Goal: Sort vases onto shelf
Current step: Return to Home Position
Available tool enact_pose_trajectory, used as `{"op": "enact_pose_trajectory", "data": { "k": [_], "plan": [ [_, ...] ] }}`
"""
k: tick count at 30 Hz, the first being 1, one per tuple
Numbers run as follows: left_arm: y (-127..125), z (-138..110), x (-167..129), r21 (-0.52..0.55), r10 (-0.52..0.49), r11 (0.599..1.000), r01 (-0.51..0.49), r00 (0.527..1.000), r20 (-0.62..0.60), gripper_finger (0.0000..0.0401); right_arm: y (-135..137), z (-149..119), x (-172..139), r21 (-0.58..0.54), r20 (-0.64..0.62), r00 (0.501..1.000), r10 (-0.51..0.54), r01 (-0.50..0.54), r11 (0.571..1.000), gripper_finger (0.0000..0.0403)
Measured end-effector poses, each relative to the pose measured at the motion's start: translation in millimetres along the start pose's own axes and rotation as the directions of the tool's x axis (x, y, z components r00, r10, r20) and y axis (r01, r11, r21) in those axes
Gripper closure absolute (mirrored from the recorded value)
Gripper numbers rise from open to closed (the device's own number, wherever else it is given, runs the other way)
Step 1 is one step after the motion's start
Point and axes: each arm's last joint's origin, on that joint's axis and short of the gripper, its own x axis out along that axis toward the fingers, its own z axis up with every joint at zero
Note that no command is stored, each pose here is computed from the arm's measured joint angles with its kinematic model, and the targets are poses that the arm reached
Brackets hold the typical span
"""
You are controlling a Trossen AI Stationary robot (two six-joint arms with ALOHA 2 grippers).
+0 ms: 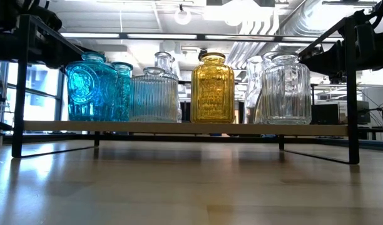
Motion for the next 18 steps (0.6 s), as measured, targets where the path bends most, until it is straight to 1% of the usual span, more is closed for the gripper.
{"op": "enact_pose_trajectory", "data": {
  "k": [3,5,8,10,18],
  "plan": [
    [1.9,2.7,-0.1,-0.004,0.064,0.998,-0.064,0.998,0.029,0.0401,0.0,0.0,0.0,0.002,0.0,1.0,0.001,-0.001,1.0,0.0403],
    [4.0,5.2,-0.4,0.014,0.136,0.99,-0.137,0.989,0.054,0.0401,0.0,0.0,0.0,0.001,0.0,1.0,0.002,-0.002,1.0,0.0403],
    [7.4,4.6,-1.0,0.039,0.254,0.966,-0.255,0.966,0.046,0.0401,0.1,0.0,0.0,0.001,0.0,1.0,0.002,-0.002,1.0,0.0403],
    [8.8,2.2,-1.3,0.066,0.305,0.95,-0.306,0.952,0.022,0.0401,0.1,-0.1,0.0,0.001,-0.001,1.0,0.003,-0.003,1.0,0.0403],
    [9.4,-1.4,1.6,0.11,0.323,0.941,-0.319,0.946,-0.022,0.0401,0.1,-0.1,0.0,0.0,-0.001,1.0,0.004,-0.004,1.0,0.0402]
  ]
}}
